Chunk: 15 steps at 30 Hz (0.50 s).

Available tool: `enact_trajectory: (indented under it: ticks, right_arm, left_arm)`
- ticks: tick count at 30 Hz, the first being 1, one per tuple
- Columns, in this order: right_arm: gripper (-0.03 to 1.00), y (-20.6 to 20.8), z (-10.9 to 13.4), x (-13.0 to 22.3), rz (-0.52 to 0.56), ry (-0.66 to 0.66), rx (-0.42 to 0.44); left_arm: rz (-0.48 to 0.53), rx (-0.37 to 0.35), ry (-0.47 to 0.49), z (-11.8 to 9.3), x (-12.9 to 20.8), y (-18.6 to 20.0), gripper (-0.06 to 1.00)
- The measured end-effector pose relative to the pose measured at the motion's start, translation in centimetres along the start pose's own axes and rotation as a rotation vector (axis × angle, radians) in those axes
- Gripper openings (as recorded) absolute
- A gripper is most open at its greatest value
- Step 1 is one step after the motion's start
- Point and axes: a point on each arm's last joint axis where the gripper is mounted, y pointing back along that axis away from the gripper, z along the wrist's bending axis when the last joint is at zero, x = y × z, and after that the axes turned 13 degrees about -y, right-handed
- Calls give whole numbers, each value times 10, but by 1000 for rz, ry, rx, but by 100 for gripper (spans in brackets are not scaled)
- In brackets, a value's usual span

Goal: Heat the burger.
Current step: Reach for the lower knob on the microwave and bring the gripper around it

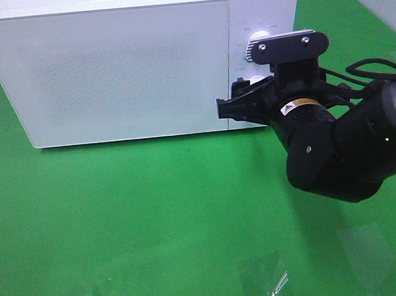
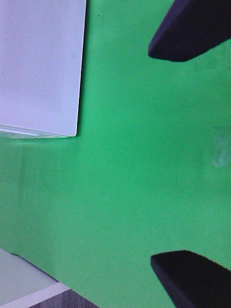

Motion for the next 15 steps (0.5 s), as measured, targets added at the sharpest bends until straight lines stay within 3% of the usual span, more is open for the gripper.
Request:
enact_trajectory:
  ticks: [15]
  right_arm:
    - [75, -23, 2, 5, 3, 6, -1]
  left_arm:
    - [0, -1, 0, 0, 0, 0, 99]
